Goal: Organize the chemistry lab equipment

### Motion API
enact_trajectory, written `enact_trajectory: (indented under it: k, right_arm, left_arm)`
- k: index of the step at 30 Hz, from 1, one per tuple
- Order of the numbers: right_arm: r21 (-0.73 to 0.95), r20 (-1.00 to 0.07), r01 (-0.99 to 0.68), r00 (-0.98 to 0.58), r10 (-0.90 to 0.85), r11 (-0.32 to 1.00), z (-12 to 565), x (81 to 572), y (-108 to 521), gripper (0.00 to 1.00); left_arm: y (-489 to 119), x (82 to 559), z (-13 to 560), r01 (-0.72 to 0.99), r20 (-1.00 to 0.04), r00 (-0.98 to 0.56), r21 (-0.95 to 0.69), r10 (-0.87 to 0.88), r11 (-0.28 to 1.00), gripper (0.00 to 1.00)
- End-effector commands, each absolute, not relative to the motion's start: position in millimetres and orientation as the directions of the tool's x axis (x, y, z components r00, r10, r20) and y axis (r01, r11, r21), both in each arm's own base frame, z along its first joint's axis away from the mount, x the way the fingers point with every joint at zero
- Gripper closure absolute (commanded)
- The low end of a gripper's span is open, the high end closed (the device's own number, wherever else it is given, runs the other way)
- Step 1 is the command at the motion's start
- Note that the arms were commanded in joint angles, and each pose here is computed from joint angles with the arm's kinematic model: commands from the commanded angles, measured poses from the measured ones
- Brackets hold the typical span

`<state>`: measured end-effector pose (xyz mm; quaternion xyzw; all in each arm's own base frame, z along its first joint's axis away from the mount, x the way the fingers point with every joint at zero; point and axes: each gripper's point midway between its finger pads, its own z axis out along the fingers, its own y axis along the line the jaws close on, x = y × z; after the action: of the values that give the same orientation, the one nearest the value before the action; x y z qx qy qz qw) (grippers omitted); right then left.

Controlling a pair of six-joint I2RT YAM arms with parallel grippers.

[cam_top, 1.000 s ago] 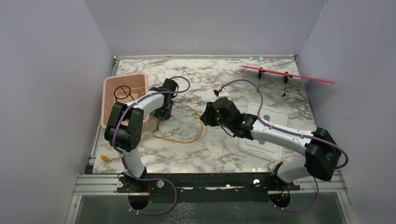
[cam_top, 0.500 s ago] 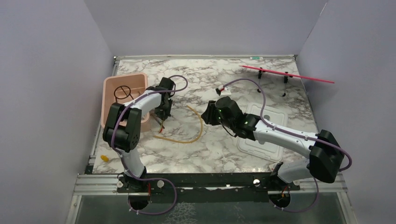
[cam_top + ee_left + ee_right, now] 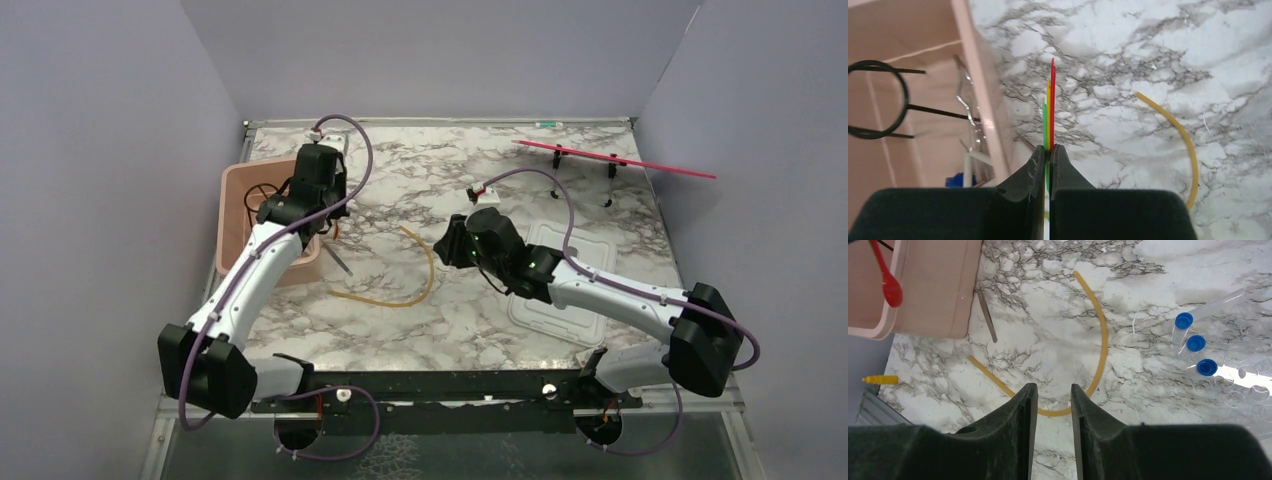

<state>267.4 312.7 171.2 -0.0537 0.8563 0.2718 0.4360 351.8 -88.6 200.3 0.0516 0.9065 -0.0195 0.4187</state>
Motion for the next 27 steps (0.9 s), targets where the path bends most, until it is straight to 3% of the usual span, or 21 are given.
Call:
enact_trajectory:
  k: [1, 9, 13, 17, 27]
  right_arm:
    - [0.431, -0.79, -0.309, -0.583, 0.189, 0.848, 183, 271, 305, 0.65]
    - [0.432, -0.792, -0.314, -0.581, 0.188, 0.846, 185, 271, 305, 0.65]
    - [0.441, -0.787, -0.314, -0.586, 0.193, 0.841, 183, 271, 308, 0.65]
    - [0.462, -0.777, -0.31, -0.594, 0.21, 0.831, 178, 269, 309, 0.66]
    - [0.474, -0.774, -0.34, -0.601, 0.2, 0.812, 172, 270, 320, 0.66]
  left_arm:
    - [-43, 350, 237, -0.089, -0.845, -0.535, 0.064, 0.006, 0.994, 0.97]
    - [18, 346, 234, -0.259, -0.835, -0.526, -0.019, -0.158, 0.966, 0.97]
    - [9, 361, 206, -0.216, -0.771, -0.602, -0.092, -0.206, 0.972, 0.96]
    - [8, 374, 172, -0.201, -0.712, -0.678, -0.059, -0.182, 0.978, 0.98]
    - [20, 382, 126, -0.251, -0.656, -0.719, -0.061, -0.229, 0.966, 0.95]
